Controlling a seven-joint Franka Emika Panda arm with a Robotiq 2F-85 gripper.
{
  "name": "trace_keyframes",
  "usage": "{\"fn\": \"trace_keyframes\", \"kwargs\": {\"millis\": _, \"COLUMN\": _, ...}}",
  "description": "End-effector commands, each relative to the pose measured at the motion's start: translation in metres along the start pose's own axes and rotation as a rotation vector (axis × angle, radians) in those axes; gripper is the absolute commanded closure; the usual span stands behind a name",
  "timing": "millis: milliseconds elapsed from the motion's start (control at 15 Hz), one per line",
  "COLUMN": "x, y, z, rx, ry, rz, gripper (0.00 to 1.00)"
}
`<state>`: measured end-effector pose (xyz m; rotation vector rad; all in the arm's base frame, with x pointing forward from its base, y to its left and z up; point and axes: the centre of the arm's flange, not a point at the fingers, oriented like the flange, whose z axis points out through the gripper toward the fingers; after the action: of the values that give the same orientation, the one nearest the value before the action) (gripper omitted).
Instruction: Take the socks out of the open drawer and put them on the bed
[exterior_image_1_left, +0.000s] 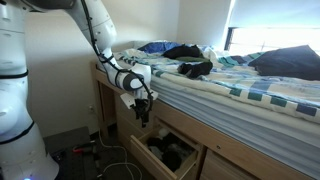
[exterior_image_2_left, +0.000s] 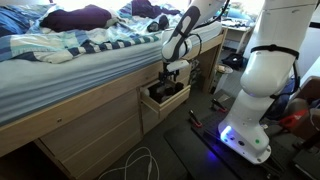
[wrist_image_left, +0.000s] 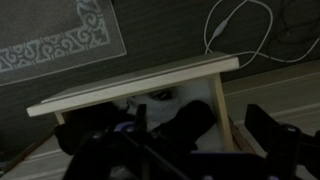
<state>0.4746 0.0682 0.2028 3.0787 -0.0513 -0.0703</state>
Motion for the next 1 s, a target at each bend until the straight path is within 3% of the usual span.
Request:
{"fn": "trace_keyframes", "kwargs": {"millis": 0, "x": 0.018, "y": 0.011, "z": 0.023, "rx": -0.034, "ry": 0.063, "rz": 0.036, "gripper": 0.00}}
{"fn": "trace_keyframes", "kwargs": {"millis": 533, "x": 0.056, "y": 0.025, "z": 0.079, "rx": 0.076, "ry": 0.170, "rz": 0.064, "gripper": 0.00}}
{"fn": "trace_keyframes", "kwargs": {"millis": 933, "x": 0.067, "y": 0.023, "z": 0.115, "rx": 0.106, "ry": 0.121, "rz": 0.064, "gripper": 0.00}}
